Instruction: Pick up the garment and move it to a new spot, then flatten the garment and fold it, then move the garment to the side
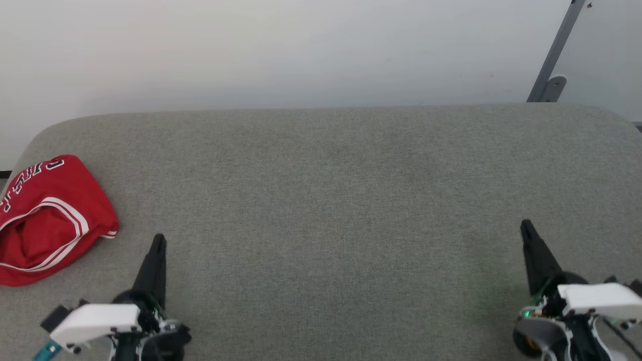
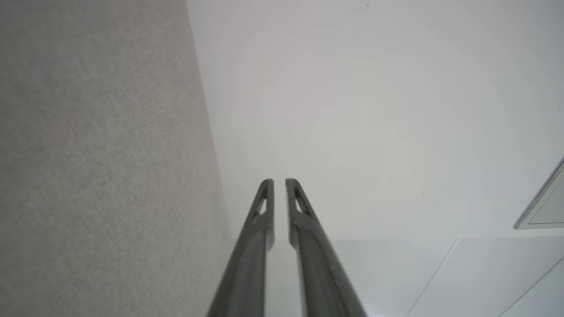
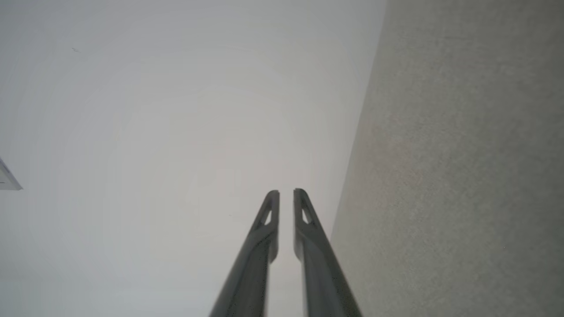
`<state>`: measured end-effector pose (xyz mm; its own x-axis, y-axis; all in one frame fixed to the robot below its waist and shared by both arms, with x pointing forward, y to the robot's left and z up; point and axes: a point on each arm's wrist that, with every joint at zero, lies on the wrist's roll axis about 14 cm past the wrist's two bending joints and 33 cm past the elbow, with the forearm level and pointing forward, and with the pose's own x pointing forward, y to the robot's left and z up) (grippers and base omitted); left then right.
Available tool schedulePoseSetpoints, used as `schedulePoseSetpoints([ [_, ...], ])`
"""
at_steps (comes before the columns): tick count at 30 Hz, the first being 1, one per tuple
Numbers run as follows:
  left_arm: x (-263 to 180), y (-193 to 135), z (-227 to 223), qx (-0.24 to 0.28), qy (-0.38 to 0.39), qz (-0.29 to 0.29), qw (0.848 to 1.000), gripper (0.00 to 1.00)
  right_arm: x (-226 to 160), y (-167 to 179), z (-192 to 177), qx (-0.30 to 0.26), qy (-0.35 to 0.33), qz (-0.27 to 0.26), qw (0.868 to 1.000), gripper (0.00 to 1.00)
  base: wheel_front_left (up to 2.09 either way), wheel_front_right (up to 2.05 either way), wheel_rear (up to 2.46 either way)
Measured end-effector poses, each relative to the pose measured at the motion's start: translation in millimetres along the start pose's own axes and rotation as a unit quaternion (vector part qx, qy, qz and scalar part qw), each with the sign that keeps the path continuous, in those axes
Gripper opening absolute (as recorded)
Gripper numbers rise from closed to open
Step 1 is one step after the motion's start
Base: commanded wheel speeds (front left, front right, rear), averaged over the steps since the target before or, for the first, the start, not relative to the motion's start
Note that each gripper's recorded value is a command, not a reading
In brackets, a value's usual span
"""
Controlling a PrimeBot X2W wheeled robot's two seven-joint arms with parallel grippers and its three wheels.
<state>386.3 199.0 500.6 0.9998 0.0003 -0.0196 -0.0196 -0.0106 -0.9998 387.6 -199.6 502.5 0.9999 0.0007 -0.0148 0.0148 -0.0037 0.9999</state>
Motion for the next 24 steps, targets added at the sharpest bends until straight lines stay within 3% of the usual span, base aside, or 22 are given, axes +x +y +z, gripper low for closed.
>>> schedulePoseSetpoints([
  [5, -13, 30, -2, -0.010, -0.002, 0.044, 0.999, 1.00, -15, -32, -1, 0.007, -0.002, -0.046, 0.999, 1.00, 0.00, 0.00, 0.00],
  [12, -13, 29, 5, 0.000, -0.013, 0.043, 0.999, 1.00, -10, -27, -1, 0.004, -0.010, -0.041, 0.999, 1.00, 0.00, 0.00, 0.00],
  [24, -7, 18, 18, 0.103, -0.021, 0.034, 0.994, 1.00, 1, -20, 0, -0.086, -0.010, -0.036, 0.996, 1.00, 0.00, 0.00, 0.00],
])
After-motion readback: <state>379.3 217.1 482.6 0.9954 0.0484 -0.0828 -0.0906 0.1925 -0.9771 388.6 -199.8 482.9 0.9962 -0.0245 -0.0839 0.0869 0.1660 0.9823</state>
